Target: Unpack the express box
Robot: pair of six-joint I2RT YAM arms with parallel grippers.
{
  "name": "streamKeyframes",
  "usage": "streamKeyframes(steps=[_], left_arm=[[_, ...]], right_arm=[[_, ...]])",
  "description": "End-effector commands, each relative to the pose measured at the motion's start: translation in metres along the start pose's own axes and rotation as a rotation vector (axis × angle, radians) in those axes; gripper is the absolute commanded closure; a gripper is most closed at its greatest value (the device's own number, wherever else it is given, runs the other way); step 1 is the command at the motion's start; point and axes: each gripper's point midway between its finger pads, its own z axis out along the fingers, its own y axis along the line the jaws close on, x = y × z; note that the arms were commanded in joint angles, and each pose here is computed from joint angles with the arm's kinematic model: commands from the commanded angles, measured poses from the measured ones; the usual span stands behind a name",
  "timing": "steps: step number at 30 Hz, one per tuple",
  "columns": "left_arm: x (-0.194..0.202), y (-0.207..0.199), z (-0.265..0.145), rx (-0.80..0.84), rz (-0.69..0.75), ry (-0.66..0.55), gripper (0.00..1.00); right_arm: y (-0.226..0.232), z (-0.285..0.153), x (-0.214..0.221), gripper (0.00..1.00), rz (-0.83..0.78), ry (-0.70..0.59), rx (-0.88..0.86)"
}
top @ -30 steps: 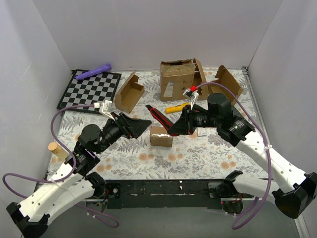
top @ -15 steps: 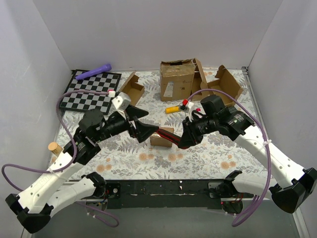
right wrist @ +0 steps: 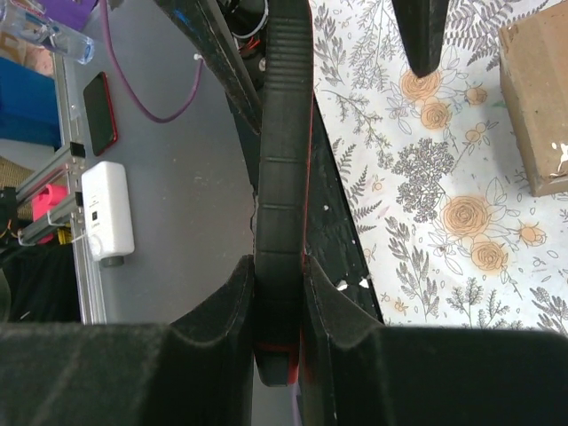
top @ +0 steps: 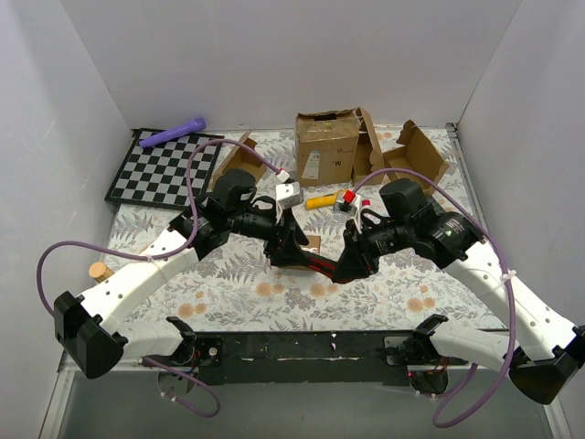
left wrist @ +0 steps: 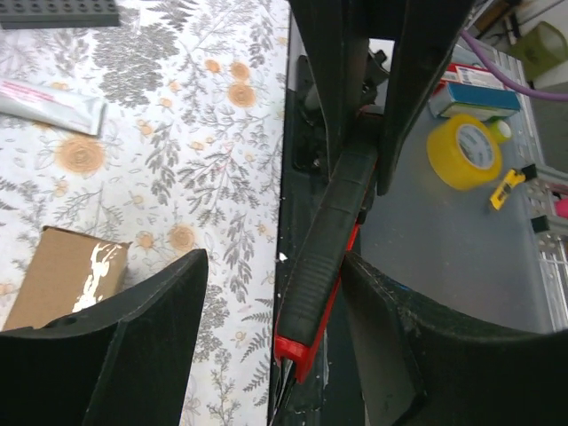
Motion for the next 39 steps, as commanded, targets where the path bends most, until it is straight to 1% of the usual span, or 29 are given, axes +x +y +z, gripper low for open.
streamKeyframes(steps=[1, 6, 7, 9, 10, 11, 13, 14, 19, 22, 24, 25, 26, 27, 28, 29, 30, 31, 32, 33, 34, 35, 36, 37, 38, 39], left_arm=[[-0.009, -0.024, -0.005, 0.128, 0.047, -0.004, 0.42], [-0.003, -0.035, -0.006, 0.193, 0.027, 0.008, 0.5], [-0.002, -0.037, -0.007, 0.201, 0.025, 0.007, 0.55], [0.002, -0.04, -0.007, 0.218, 0.011, 0.012, 0.62], [0.004, -0.042, -0.007, 0.233, 0.006, 0.016, 0.67], [0.007, -0.042, -0.007, 0.239, -0.002, 0.02, 0.77], [0.008, -0.044, -0.007, 0.251, -0.005, 0.02, 0.9], [0.008, -0.044, -0.007, 0.253, -0.007, 0.019, 1.0], [0.007, -0.045, -0.006, 0.256, -0.013, 0.009, 1.0], [0.003, -0.044, -0.005, 0.25, -0.033, -0.007, 1.0], [0.002, -0.038, -0.002, 0.224, -0.033, -0.024, 1.0], [0.001, -0.036, -0.002, 0.209, -0.034, -0.034, 1.0], [0.003, -0.034, -0.001, 0.198, -0.057, -0.037, 1.0], [-0.003, -0.031, 0.0, 0.174, -0.044, -0.065, 1.0], [-0.005, -0.03, 0.0, 0.165, -0.045, -0.078, 1.0], [-0.008, -0.03, -0.001, 0.154, -0.061, -0.094, 1.0], [-0.014, -0.024, 0.0, 0.118, -0.05, -0.126, 1.0], [-0.017, -0.021, 0.0, 0.096, -0.054, -0.147, 1.0], [-0.024, -0.023, -0.003, 0.081, -0.047, -0.181, 1.0], [-0.029, -0.021, -0.003, 0.064, -0.062, -0.227, 1.0], [-0.036, -0.016, -0.005, 0.025, -0.064, -0.275, 1.0], [-0.044, -0.017, -0.011, 0.001, -0.054, -0.326, 1.0], [-0.046, -0.012, -0.012, -0.028, -0.095, -0.376, 1.0], [-0.052, -0.008, -0.016, -0.062, -0.099, -0.419, 1.0], [-0.053, -0.007, -0.018, -0.075, -0.1, -0.446, 1.0], [-0.063, -0.012, -0.025, -0.067, -0.104, -0.499, 1.0]], right_arm=[[0.02, -0.008, -0.021, 0.99, -0.097, -0.069, -0.064], [0.019, -0.01, -0.027, 0.99, -0.109, -0.078, -0.05], [0.019, -0.01, -0.027, 0.99, -0.109, -0.078, -0.049], [0.017, -0.009, -0.028, 0.99, -0.11, -0.079, -0.044], [0.016, -0.008, -0.028, 0.99, -0.11, -0.08, -0.041], [0.015, -0.008, -0.029, 0.99, -0.111, -0.082, -0.038], [0.015, -0.007, -0.029, 0.99, -0.112, -0.082, -0.04], [0.015, -0.007, -0.03, 0.99, -0.113, -0.083, -0.04], [0.014, -0.008, -0.035, 0.98, -0.123, -0.093, -0.029], [0.005, -0.011, -0.043, 0.61, -0.121, -0.124, 0.047], [0.0, -0.015, -0.051, 0.54, -0.118, -0.164, 0.101], [-0.002, -0.016, -0.053, 0.48, -0.085, -0.179, 0.123], [-0.006, -0.02, -0.059, 0.47, -0.091, -0.216, 0.163], [-0.008, -0.022, -0.063, 0.44, -0.087, -0.244, 0.182], [-0.009, -0.024, -0.066, 0.37, -0.081, -0.273, 0.201], [-0.012, -0.03, -0.074, 0.33, -0.09, -0.344, 0.238], [-0.014, -0.033, -0.077, 0.29, -0.085, -0.381, 0.255], [-0.021, -0.038, -0.083, 0.25, -0.073, -0.434, 0.307], [-0.021, -0.044, -0.089, 0.24, -0.034, -0.526, 0.319], [-0.024, -0.048, -0.091, 0.23, -0.013, -0.574, 0.339], [-0.025, -0.06, -0.106, 0.2, -0.02, -0.679, 0.37], [-0.027, -0.062, -0.1, 0.2, 0.011, -0.732, 0.364], [-0.024, -0.067, -0.102, 0.19, -0.005, -0.776, 0.359], [-0.019, -0.077, -0.112, 0.19, -0.027, -0.853, 0.353], [-0.012, -0.085, -0.113, 0.18, -0.032, -0.904, 0.339], [-0.016, -0.082, -0.11, 0.17, -0.006, -0.92, 0.331]])
